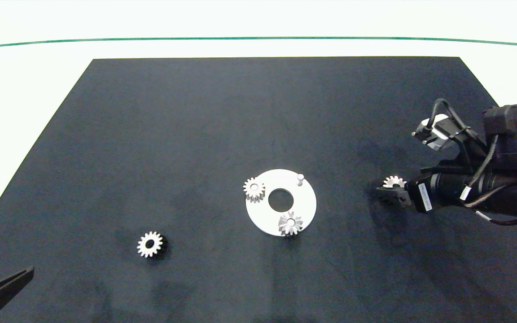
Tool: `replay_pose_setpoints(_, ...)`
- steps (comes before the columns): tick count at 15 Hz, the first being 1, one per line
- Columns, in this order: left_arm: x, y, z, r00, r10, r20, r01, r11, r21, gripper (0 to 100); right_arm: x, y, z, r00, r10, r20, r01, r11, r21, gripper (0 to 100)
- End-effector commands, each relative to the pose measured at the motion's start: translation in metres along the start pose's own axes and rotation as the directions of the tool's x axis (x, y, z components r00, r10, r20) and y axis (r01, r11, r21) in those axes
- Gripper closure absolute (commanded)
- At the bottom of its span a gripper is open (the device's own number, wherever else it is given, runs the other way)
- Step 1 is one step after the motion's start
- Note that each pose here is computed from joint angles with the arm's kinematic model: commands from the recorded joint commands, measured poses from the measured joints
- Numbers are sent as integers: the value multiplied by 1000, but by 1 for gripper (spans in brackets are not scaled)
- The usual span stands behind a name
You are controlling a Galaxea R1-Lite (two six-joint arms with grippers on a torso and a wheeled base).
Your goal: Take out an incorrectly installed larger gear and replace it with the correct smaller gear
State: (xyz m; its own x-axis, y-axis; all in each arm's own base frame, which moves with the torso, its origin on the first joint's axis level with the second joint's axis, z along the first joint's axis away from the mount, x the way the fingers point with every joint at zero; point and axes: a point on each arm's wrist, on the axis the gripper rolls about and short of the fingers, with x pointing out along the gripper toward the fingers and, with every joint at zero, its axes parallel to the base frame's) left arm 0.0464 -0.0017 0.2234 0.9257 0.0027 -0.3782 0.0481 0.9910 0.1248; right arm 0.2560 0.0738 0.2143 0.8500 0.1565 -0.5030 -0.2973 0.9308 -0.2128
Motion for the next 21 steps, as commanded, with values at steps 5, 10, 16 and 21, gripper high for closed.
replay_pose_setpoints(5, 15, -10, -3, 988, -137, -69, 141, 988, 66, 0, -72, -20, 10, 986, -65, 156, 59, 997, 43, 0)
replay_pose_setpoints(10, 48, -25, -1, 967, -213, -139, 229, 968, 107, 0, -104, -28, 9, 968, -113, 226, 100, 993, 70, 0)
replay_pose_setpoints(16, 92, -45, -15, 959, -256, -123, 271, 954, 125, 0, -128, -26, 1, 967, -92, 239, 79, 995, 67, 0)
replay_pose_setpoints(21, 105, -54, -15, 946, -274, -173, 296, 948, 114, 0, -130, -26, -1, 967, -86, 239, 66, 994, 91, 0)
